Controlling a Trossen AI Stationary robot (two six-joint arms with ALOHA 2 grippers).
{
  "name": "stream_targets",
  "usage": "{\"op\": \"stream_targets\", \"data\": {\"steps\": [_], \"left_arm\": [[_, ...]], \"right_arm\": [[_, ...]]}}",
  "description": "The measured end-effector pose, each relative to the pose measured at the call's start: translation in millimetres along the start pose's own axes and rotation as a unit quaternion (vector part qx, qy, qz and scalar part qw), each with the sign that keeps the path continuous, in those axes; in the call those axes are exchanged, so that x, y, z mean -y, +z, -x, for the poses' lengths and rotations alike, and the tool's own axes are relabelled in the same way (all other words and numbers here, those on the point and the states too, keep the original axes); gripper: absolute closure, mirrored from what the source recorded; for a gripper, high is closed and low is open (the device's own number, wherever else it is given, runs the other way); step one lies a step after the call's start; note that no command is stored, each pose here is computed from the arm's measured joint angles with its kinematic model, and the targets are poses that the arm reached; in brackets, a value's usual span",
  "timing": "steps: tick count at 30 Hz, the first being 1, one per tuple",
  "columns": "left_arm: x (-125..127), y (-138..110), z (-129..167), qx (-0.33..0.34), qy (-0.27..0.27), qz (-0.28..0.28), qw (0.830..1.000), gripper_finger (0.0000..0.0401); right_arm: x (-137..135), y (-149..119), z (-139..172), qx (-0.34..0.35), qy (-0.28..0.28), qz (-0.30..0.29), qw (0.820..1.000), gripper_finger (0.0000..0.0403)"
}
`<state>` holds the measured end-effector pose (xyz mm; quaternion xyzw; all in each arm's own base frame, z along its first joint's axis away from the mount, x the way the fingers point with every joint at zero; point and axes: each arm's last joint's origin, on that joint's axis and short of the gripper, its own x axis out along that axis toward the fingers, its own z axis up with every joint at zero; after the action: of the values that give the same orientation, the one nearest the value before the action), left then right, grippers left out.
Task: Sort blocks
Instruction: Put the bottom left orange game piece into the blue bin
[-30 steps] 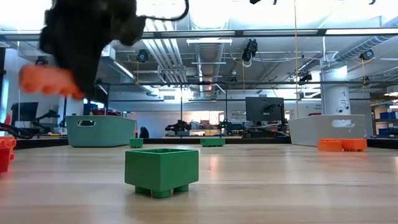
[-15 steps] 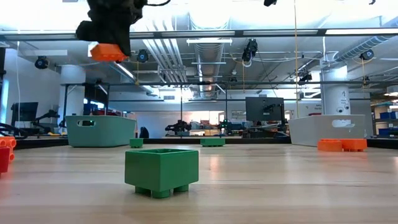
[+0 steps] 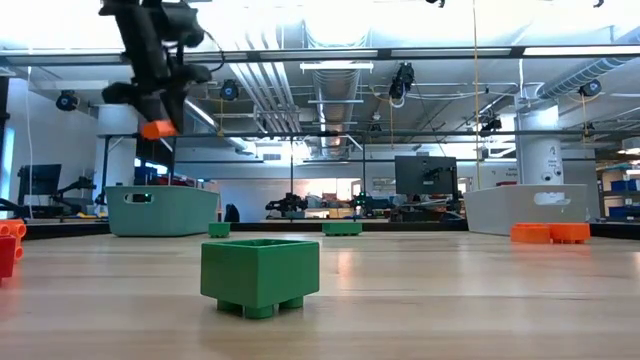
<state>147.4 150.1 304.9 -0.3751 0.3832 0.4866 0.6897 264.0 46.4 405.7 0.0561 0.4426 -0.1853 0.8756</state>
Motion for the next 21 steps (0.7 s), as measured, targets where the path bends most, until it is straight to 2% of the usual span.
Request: {"op": "stream_targets", "data": {"steps": [9, 15, 21], "left_arm": [[-6.3, 3.3, -23.9, -0.003, -0.025, 0.018, 1.0, 0.0287], [-4.5, 6.7, -33.7, -0.008, -0.02, 0.013, 1.0, 0.0287], [-11.8, 10.9, -58.3, -0.031, 0.006, 0.027, 0.999, 0.0287]], "right_arm": [[0.1, 0.1, 0.0, 0.001, -0.001, -0.005, 1.0, 0.0262], [0.1, 0.1, 0.0, 0.001, -0.001, -0.005, 1.0, 0.026], [0.1, 0.1, 0.0, 0.001, -0.002, -0.005, 1.0, 0.027]]}}
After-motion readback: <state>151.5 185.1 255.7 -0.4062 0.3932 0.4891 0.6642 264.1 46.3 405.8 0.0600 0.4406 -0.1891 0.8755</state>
